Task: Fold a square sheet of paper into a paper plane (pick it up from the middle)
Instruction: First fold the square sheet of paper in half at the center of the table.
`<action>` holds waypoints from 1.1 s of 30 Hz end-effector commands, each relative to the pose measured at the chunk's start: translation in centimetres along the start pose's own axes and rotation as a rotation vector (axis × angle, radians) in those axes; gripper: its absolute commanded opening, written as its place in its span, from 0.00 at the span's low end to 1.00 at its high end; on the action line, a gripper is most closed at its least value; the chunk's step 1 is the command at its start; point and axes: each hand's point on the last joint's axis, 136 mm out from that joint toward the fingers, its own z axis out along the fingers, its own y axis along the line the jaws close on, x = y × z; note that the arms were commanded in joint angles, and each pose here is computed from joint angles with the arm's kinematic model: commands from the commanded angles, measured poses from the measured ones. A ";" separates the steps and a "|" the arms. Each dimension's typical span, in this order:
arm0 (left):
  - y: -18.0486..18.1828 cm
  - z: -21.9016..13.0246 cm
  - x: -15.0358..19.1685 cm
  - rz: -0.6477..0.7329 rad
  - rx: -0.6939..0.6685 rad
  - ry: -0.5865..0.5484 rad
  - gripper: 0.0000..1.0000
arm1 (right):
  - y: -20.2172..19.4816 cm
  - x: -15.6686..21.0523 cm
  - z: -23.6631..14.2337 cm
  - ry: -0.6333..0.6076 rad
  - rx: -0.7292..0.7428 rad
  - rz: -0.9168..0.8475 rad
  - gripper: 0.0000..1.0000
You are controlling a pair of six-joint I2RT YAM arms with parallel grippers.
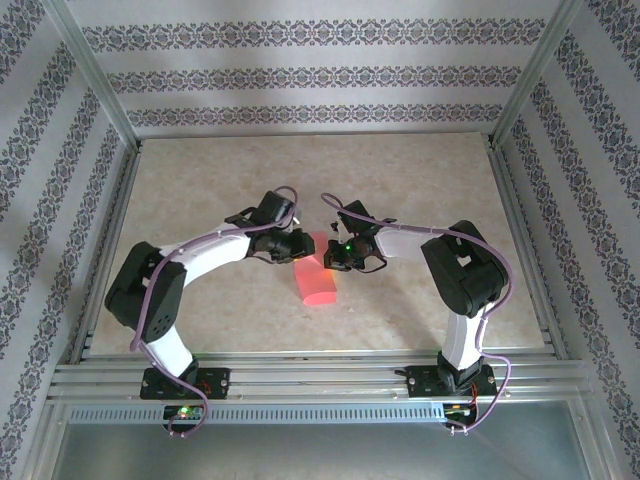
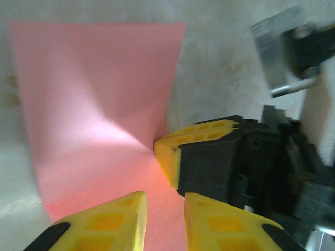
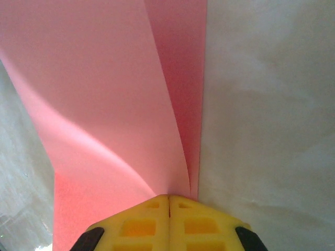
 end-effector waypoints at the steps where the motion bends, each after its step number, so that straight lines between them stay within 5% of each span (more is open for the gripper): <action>1: 0.4 2.1 1.1 -0.037 0.022 0.054 0.24 | -6.7 4.5 1.9 0.140 0.229 0.109 0.00; 9: 6.3 2.7 3.9 -0.090 -0.131 0.089 0.22 | -7.2 4.6 2.1 0.147 0.244 0.117 0.00; 17: 11.1 -0.3 5.3 -0.181 -0.193 0.056 0.22 | -8.3 4.9 2.0 0.165 0.303 0.133 0.00; 24: 5.0 -3.5 2.6 -0.118 0.005 -0.055 0.22 | -8.4 4.8 2.0 0.162 0.316 0.128 0.00; 28: 1.6 -2.0 2.6 -0.121 0.116 -0.045 0.22 | -8.4 4.8 2.0 0.161 0.320 0.130 0.00; 33: 2.2 1.6 4.6 -0.165 0.081 0.036 0.21 | -8.8 5.1 2.2 0.165 0.330 0.144 0.00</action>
